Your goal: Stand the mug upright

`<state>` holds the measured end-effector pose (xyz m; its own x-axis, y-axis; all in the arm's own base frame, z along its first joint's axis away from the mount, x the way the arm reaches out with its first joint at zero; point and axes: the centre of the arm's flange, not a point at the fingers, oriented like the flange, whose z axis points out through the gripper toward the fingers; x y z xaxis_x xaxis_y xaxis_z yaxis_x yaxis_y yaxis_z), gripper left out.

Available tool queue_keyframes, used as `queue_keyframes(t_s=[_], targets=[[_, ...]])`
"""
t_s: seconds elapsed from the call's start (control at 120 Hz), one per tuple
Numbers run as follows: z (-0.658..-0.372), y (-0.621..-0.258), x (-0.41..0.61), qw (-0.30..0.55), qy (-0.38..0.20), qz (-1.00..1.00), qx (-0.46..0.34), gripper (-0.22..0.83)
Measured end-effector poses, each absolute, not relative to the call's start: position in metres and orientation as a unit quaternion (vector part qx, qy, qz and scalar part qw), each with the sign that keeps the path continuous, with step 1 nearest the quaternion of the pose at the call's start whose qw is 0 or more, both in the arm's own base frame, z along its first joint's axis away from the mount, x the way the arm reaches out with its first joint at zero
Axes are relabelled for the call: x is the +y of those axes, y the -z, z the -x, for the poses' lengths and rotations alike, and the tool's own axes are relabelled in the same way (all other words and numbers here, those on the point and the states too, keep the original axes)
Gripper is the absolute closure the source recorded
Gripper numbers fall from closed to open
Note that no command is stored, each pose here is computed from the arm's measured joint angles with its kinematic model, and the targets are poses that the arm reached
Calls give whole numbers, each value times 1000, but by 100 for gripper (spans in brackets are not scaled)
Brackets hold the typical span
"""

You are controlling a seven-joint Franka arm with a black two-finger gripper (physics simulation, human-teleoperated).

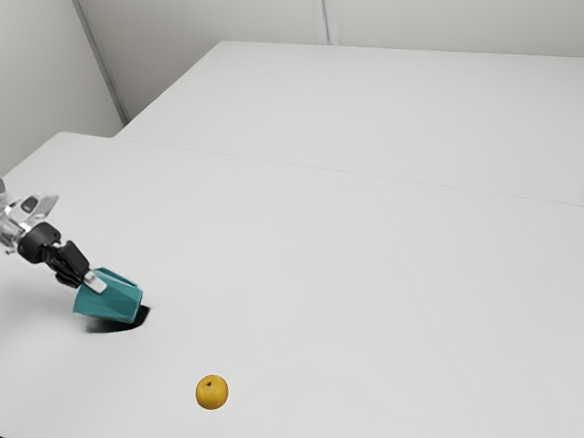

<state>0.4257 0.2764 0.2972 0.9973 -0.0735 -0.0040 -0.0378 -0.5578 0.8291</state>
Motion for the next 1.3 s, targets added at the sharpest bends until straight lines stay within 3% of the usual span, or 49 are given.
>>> queue_keyframes(t_s=[0.342,0.767,1.025,1.3], targets=[[-457,-350,226,389,12,-912,-128,78],[-526,-402,67,149,20,-941,-304,78],[-539,-406,-34,71,15,-936,-345,78],[-534,-393,-66,29,11,-948,-318,78]])
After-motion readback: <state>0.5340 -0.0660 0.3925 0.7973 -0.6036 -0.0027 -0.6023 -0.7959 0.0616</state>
